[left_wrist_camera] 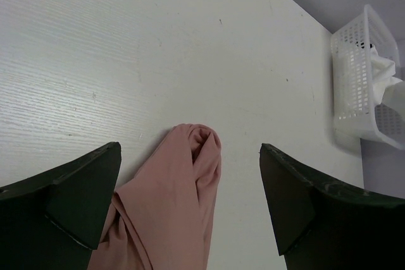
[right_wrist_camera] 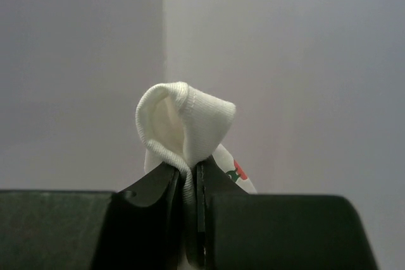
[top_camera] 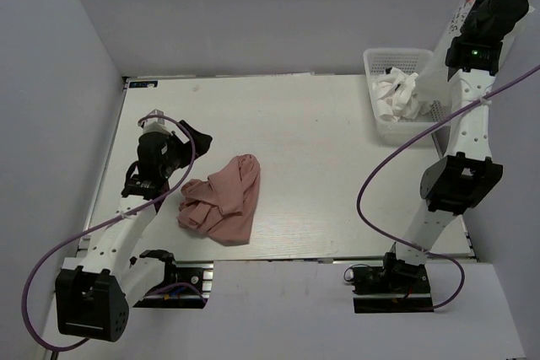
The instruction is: Fold and stack the t-shirts
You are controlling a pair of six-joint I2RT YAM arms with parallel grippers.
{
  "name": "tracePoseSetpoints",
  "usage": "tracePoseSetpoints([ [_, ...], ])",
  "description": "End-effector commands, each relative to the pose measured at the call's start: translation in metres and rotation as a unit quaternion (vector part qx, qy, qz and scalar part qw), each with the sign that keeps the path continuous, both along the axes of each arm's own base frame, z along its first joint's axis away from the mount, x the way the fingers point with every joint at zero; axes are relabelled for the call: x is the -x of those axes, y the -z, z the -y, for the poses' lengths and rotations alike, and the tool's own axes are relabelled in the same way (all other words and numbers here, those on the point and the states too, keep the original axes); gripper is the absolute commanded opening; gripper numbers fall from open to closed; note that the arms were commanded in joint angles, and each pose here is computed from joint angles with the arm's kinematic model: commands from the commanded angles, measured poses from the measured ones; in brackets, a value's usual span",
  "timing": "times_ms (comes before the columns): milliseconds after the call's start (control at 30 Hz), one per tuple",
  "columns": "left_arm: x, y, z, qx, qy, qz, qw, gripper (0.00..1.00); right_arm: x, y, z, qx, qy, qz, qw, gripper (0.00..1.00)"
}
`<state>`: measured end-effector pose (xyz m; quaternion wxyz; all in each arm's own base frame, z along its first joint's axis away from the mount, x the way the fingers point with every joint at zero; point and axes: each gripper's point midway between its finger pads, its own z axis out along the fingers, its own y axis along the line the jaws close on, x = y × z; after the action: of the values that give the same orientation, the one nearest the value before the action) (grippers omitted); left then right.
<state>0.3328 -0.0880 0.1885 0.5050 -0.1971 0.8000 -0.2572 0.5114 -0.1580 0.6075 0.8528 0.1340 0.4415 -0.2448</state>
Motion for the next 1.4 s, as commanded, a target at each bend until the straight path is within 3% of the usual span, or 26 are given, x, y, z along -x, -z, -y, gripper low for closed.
tracePoseSetpoints([
  [0,-0.005,-0.019,0.002,0.002,0.009,0.027,1.000,1.00,0.004,-0.016,-0.040,0.054,-0.076,0.023,0.995,0.00],
  [167,-0.005,-0.018,0.002,-0.002,0.010,0.028,1.000,1.00,-0.035,0.055,-0.040,0.026,-0.087,-0.064,0.994,0.00],
  [200,-0.005,-0.018,0.002,-0.002,0.010,0.028,1.000,1.00,-0.046,0.087,-0.039,0.013,-0.083,-0.097,0.992,0.00],
  [333,0.001,-0.016,0.001,-0.003,0.011,0.018,1.000,1.00,-0.058,0.151,-0.031,-0.029,-0.075,-0.142,0.987,0.00],
  [533,0.016,0.005,-0.001,-0.009,0.011,-0.028,1.000,1.00,-0.073,0.331,-0.028,-0.136,-0.070,-0.283,0.947,0.00],
  [667,0.028,0.021,-0.010,-0.016,-0.019,-0.076,0.997,1.00,-0.064,0.394,-0.044,-0.179,-0.107,-0.344,0.916,0.00],
  [700,0.035,0.032,-0.011,-0.020,-0.019,-0.097,0.995,1.00,-0.062,0.404,-0.048,-0.187,-0.114,-0.357,0.908,0.25],
  [733,0.040,0.044,-0.012,-0.013,-0.030,-0.117,0.993,1.00,-0.059,0.409,-0.051,-0.191,-0.117,-0.372,0.901,0.61],
  [767,0.048,0.055,-0.015,-0.015,-0.037,-0.143,0.989,1.00,-0.057,0.406,-0.056,-0.191,-0.120,-0.383,0.896,0.90],
  [900,0.059,0.062,-0.018,-0.013,-0.047,-0.162,0.986,1.00,-0.045,0.328,-0.069,-0.155,-0.139,-0.342,0.916,0.90],
  [933,0.064,0.068,-0.021,-0.015,-0.055,-0.173,0.983,1.00,-0.027,0.279,-0.076,-0.137,-0.150,-0.307,0.930,0.90],
  [1033,0.074,0.073,-0.027,-0.010,-0.079,-0.188,0.979,1.00,0.001,0.229,-0.115,-0.101,-0.200,-0.282,0.933,0.90],
  [1200,0.085,0.082,-0.030,-0.016,-0.086,-0.217,0.972,1.00,0.045,0.210,-0.162,-0.067,-0.258,-0.291,0.919,0.90],
  [1300,0.093,0.089,-0.022,-0.008,-0.062,-0.225,0.972,1.00,0.077,0.205,-0.204,-0.072,-0.325,-0.285,0.899,0.90],
  [1367,0.098,0.098,-0.021,-0.008,-0.058,-0.237,0.970,1.00,0.084,0.229,-0.231,-0.103,-0.367,-0.301,0.874,0.90],
])
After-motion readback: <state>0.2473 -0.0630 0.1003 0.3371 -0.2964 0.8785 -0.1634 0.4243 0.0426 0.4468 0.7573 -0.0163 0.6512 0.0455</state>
